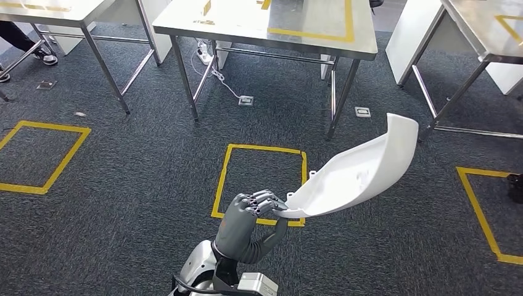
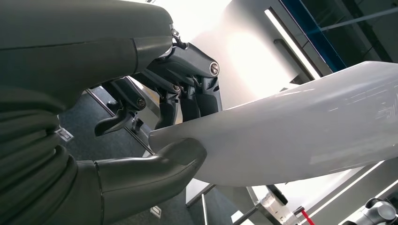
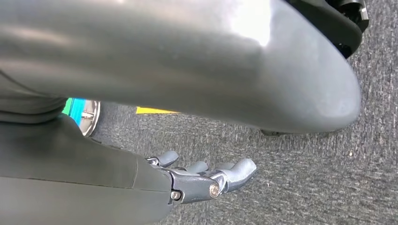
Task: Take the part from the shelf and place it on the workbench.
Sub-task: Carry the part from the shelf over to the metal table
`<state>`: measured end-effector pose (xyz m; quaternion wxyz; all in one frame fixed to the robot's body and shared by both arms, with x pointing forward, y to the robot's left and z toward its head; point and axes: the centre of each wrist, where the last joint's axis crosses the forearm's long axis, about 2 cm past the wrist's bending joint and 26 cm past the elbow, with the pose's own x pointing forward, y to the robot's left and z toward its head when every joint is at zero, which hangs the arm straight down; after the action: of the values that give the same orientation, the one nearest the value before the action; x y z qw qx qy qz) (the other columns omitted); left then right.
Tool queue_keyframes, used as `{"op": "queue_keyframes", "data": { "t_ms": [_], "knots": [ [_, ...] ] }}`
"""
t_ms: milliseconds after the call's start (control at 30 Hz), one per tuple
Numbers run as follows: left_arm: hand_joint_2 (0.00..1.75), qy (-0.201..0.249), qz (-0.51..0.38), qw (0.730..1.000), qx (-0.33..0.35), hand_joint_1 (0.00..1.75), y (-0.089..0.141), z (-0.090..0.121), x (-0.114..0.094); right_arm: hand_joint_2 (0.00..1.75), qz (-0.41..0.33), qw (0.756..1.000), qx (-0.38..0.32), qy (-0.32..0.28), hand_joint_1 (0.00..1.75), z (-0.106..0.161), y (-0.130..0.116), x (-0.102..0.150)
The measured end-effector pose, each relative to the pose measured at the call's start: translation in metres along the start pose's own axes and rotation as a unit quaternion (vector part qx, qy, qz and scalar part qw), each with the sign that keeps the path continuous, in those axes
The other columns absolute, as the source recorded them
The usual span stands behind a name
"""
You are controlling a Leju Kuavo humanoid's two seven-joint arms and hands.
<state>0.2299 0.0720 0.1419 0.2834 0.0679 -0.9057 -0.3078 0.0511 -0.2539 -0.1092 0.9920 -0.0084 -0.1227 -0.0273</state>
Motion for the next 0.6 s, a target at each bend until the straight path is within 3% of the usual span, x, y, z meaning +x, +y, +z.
{"op": "queue_keyframes", "data": {
  "t_ms": [600],
  "knots": [
    [1.75, 0.0, 0.0, 1.0, -0.001, 1.75, -0.0002, 0.0002, -0.0002, 0.0, 0.0, 1.0, 0.0, -0.003, 0.0, 0.0, 0.0003, 0.0001]
  ]
}}
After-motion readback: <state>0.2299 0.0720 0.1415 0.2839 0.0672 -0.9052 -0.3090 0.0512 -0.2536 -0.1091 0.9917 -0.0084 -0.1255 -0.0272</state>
